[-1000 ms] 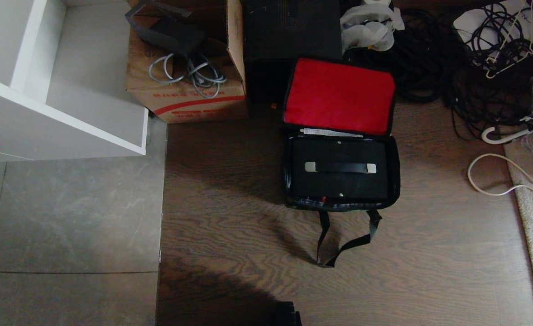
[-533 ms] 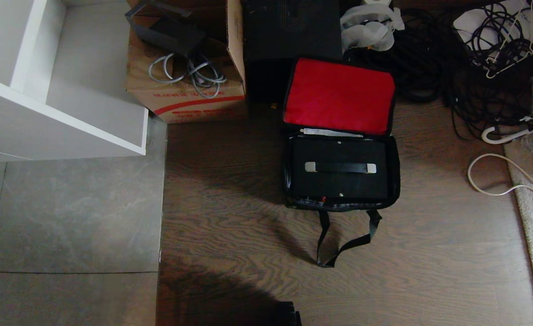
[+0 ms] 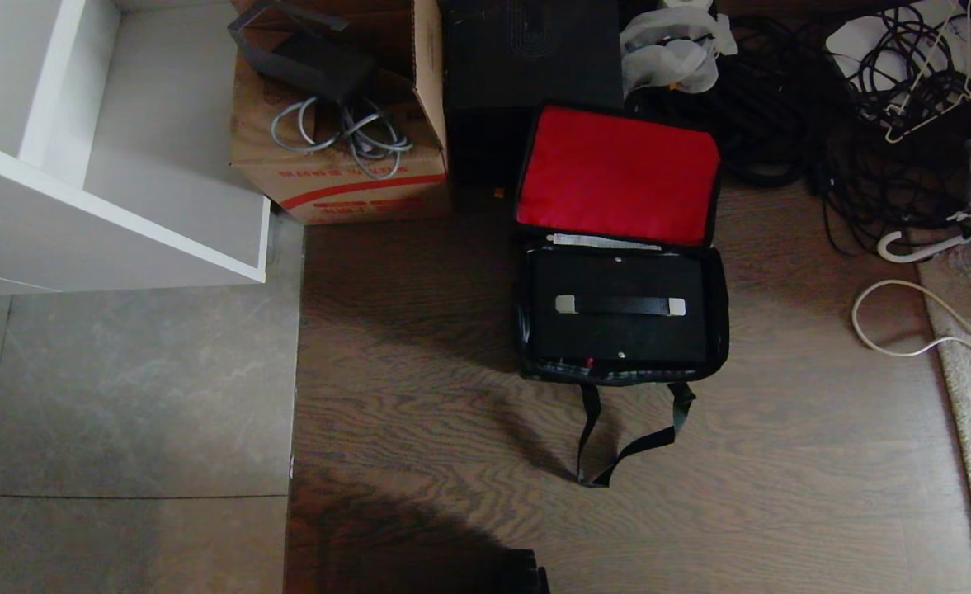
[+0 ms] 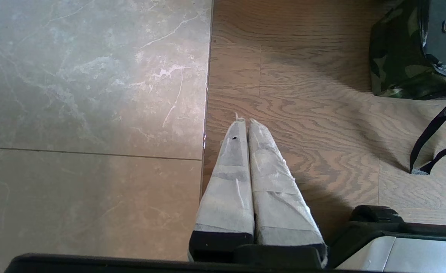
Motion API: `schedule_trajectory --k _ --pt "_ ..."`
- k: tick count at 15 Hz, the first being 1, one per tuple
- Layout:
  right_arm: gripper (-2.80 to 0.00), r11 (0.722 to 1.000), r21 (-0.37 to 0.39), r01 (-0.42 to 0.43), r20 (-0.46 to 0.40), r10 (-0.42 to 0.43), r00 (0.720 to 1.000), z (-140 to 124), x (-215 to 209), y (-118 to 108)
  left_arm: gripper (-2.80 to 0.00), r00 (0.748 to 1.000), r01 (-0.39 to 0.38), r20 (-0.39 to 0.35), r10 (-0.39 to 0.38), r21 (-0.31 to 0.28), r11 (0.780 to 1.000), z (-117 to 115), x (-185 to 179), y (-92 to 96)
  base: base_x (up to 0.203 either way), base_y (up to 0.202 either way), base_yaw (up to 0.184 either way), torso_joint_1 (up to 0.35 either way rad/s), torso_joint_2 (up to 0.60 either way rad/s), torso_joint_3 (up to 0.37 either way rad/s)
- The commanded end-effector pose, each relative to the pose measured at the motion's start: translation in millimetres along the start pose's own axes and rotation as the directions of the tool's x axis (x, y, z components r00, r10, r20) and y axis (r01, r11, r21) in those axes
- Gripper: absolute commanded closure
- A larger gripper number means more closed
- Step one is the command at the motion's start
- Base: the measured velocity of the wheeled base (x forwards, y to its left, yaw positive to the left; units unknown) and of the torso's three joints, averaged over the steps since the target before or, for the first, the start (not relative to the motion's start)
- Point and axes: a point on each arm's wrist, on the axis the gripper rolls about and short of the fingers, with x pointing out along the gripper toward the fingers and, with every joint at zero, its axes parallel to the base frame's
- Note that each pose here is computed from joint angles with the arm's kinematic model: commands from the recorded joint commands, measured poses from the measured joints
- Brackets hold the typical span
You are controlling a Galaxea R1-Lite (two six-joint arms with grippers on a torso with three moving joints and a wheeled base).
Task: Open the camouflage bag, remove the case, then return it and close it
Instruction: Grip the handle
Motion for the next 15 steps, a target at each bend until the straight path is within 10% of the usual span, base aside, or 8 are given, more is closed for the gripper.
schedule_trajectory --k 1,15 --pt "0.00 1.000 0.000 0.000 -0.002 0.000 1.000 0.1 0.2 0.0 0.00 1.000 -0.001 -0.009 0.001 0.000 1.000 -2.5 0.6 0.1 0.000 0.000 0.000 0.000 0.00 0.000" --pt "0.00 1.000 -0.001 -0.001 -0.002 0.001 1.000 0.1 0.2 0.0 0.00 1.000 -0.001 -0.008 0.001 0.000 1.000 -2.2 0.6 0.1 0.000 0.000 0.000 0.000 0.00 0.000"
